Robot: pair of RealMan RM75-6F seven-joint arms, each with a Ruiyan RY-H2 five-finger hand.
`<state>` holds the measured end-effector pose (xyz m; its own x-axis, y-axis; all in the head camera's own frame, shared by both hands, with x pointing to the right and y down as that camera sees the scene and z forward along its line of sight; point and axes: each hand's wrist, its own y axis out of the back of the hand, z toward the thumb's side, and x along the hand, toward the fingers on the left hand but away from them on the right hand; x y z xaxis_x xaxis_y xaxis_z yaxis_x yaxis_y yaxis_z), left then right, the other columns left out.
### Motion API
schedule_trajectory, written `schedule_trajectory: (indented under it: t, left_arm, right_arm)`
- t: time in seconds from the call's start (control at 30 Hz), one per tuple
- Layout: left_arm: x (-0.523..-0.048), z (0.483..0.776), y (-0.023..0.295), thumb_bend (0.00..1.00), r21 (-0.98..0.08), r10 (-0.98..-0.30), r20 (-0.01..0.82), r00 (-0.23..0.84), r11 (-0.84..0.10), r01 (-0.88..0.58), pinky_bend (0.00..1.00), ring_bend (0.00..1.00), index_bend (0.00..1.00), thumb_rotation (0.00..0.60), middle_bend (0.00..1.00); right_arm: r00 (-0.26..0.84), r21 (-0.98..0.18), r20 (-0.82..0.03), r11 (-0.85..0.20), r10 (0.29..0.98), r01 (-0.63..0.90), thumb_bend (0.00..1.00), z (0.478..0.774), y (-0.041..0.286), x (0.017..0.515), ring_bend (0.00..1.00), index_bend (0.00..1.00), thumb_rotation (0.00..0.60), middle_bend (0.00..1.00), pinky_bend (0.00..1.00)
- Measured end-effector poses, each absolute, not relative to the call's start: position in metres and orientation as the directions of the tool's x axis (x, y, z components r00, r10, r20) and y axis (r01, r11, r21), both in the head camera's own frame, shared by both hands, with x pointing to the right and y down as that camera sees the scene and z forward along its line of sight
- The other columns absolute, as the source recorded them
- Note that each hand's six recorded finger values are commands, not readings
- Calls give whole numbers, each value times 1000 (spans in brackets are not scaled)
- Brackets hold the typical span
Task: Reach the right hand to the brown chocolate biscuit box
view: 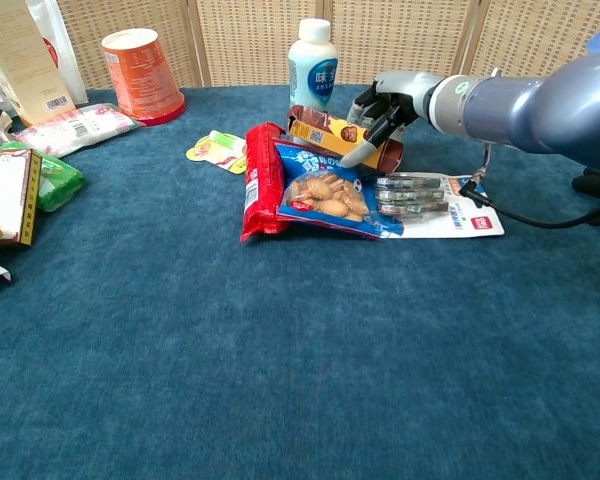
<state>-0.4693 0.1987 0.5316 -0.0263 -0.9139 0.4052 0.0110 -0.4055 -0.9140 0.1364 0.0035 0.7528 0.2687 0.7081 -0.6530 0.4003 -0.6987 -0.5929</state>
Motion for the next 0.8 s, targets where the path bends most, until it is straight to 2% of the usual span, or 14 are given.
schedule_trajectory:
  t: [0.33, 0.6, 0.8]
  left_arm:
    - [-466, 531, 199, 0, -912, -912, 410, -6, -410, -12, 0, 0, 105, 600, 0]
    - [-465, 532, 197, 0, -905, -906, 424, 16, -424, -43, 0, 0, 104, 600, 0]
    - [-465, 535, 196, 0, -896, -898, 439, 21, -440, -55, 0, 0, 104, 600, 0]
  right_arm:
    - [287, -636, -598, -661, 748, 398, 15, 719, -2, 151, 490, 441, 600, 642, 630]
    - [292, -694, -527, -603, 798, 394, 2, 660, -3, 171, 494, 442, 600, 652, 631]
    - [252, -747, -478, -540, 841, 388, 0, 613, -10, 190, 495, 442, 600, 652, 631]
